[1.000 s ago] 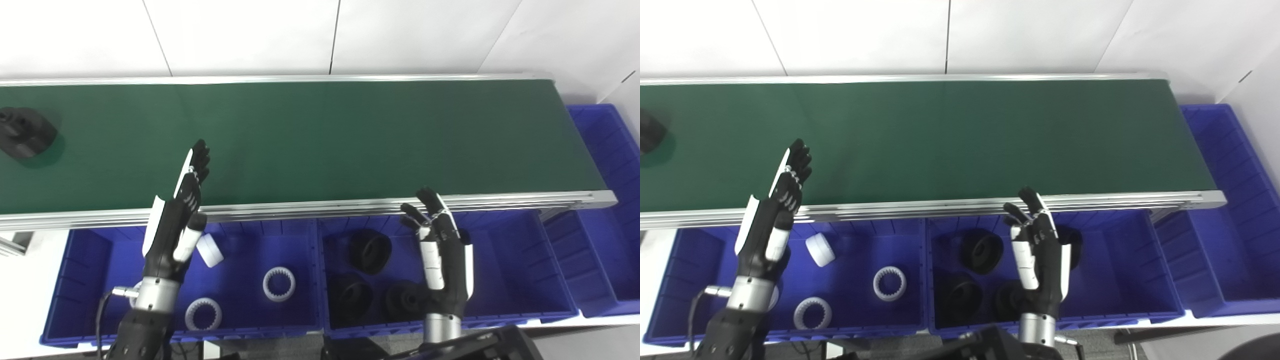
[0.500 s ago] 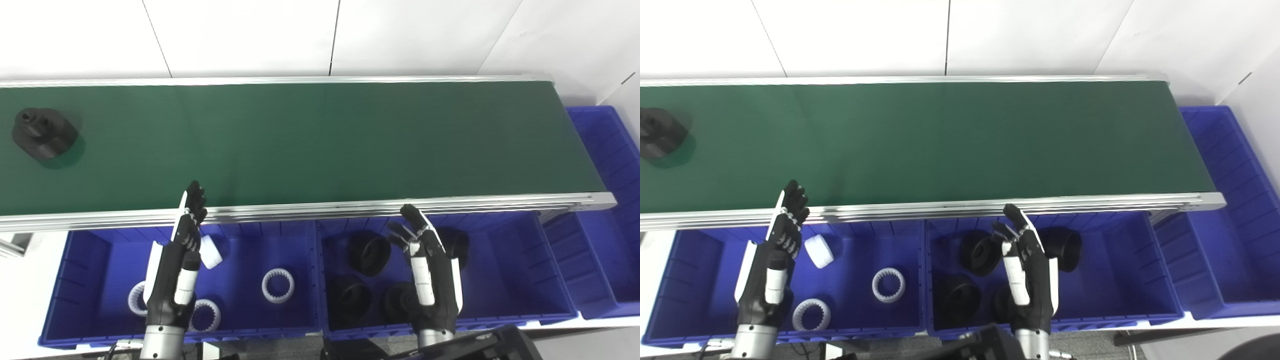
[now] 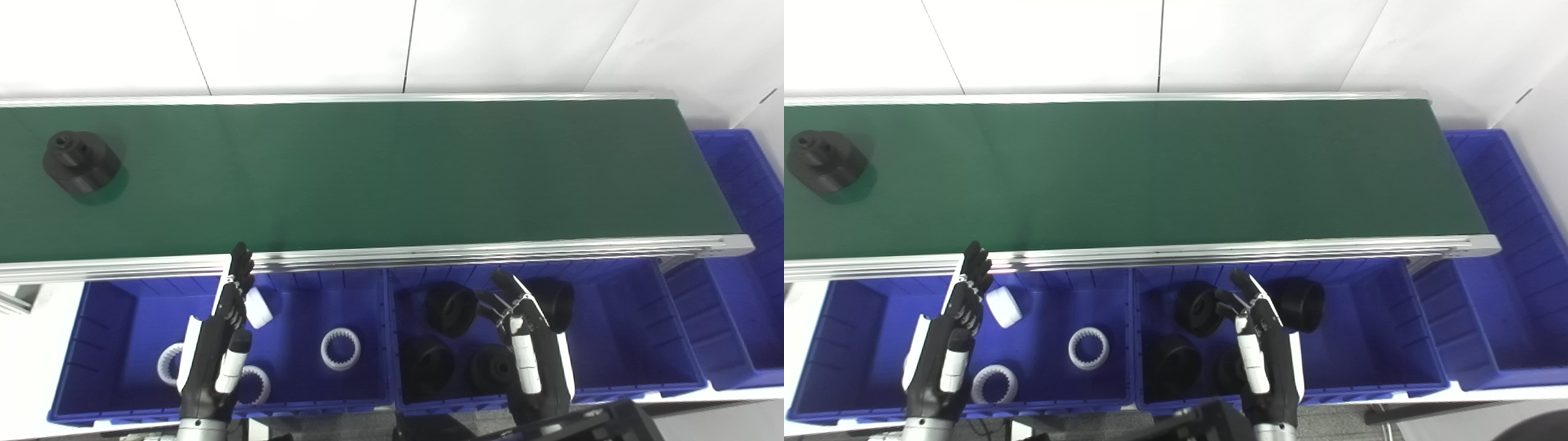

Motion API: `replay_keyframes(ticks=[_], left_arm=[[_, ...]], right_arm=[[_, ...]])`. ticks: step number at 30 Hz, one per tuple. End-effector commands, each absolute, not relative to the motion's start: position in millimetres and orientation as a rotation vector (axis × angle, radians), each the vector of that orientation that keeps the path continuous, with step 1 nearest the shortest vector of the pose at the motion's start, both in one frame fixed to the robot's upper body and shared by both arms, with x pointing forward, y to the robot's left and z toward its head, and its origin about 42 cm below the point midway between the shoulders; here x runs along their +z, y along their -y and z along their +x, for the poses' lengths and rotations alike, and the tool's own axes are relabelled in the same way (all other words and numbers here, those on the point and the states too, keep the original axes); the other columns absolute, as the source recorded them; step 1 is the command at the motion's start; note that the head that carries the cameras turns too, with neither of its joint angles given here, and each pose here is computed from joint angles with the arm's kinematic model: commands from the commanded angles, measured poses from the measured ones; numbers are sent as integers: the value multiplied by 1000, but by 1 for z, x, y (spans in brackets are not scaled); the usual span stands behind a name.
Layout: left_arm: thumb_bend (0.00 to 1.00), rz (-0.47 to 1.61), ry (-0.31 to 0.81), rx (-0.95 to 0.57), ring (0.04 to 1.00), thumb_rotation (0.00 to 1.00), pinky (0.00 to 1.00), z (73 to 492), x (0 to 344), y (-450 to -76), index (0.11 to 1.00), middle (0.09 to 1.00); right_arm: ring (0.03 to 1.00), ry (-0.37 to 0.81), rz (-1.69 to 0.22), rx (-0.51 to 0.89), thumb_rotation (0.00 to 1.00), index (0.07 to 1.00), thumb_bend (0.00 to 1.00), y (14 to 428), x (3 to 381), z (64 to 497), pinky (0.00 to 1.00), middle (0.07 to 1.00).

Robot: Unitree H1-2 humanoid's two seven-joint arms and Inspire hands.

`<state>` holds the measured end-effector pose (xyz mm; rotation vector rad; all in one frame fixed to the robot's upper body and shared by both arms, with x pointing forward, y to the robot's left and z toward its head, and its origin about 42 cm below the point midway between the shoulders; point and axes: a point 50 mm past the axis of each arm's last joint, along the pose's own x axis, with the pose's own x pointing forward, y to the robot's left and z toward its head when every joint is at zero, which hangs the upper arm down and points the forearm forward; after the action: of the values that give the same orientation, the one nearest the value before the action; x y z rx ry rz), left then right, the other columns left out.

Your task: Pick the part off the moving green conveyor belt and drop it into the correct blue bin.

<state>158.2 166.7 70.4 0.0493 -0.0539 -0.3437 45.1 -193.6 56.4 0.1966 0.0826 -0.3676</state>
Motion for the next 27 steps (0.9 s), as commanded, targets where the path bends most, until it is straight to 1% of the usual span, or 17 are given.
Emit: replay_keyframes(ticks=[1,7,11,17,19,22,24,26,27], left_arm=[[797,58,114,-346,1000,980,1000,158,77,-165,1000,1000],[781,62,121,-354,1000,988,1000,159,68,-167,1000,1000],[797,68,122,-356,1000,1000,1000,160,63,-168,1000,1000],[817,65,114,-358,1000,984,1000,159,50,-165,1000,1000],[811,54,106,-360,1000,974,1000,158,45,-163,1000,1000],[772,44,97,-373,1000,961,1000,159,39,-159,1000,1000],[770,44,90,-379,1000,950,1000,160,36,-155,1000,1000],[744,50,87,-376,996,948,987,160,35,-151,1000,1000],[726,50,86,-368,987,955,960,160,35,-149,1000,1000]], right_arm=[[800,-33,210,-391,804,836,775,181,62,44,756,887],[799,-48,224,-400,793,838,774,178,58,43,752,895],[805,-55,232,-397,780,834,787,179,54,44,750,898],[798,-72,248,-395,785,835,781,183,44,43,745,899],[796,-76,256,-397,780,835,781,186,39,43,742,898],[793,-78,272,-399,778,833,797,192,33,42,738,901],[791,-75,281,-398,777,831,805,196,30,42,737,902],[798,-67,292,-396,778,836,800,202,26,41,742,906],[801,-63,298,-394,777,839,798,204,25,41,743,907]])
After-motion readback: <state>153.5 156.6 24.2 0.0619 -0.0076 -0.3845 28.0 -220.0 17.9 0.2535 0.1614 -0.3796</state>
